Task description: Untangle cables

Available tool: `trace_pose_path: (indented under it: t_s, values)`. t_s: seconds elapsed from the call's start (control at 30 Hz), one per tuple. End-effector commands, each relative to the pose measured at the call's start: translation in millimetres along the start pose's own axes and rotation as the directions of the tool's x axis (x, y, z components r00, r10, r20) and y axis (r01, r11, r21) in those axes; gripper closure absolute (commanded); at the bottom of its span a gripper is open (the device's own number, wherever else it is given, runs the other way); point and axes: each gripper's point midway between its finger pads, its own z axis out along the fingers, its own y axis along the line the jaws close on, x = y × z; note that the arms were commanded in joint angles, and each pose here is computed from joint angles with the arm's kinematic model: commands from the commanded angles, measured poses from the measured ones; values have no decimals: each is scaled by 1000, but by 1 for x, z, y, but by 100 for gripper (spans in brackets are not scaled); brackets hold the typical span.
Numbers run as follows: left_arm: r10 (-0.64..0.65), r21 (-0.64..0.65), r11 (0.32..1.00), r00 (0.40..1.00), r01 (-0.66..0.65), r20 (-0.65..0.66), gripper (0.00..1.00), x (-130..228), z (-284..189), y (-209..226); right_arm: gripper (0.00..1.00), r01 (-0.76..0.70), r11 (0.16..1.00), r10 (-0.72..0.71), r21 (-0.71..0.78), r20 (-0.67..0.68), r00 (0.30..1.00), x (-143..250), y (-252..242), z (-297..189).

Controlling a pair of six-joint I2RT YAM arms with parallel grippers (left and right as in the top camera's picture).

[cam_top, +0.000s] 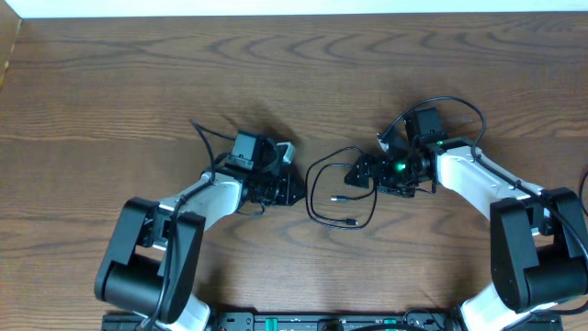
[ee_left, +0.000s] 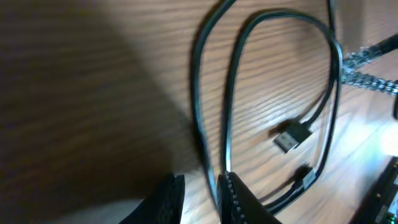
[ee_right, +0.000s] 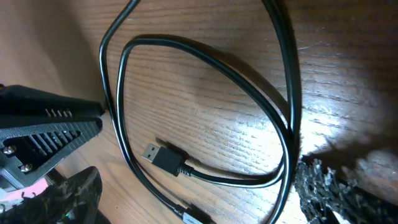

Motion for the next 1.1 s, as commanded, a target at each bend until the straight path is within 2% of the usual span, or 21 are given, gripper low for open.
trace_pose_path:
  t_s: [0.0,0.53,1.07]
  values:
    - [-32,-31,999,998,31,-52,75,15,20,11,1,-89,975,106,202,-75,992,33,-59,22]
    - [8,0,1000,999,-8,-51,75,17,32,-12,1,-105,975,120,198,-68,990,31,-59,22]
    - [6,2,1000,999,-6,-49,75,16,32,-12,1,-116,989,127,90,-124,984,52,-44,35]
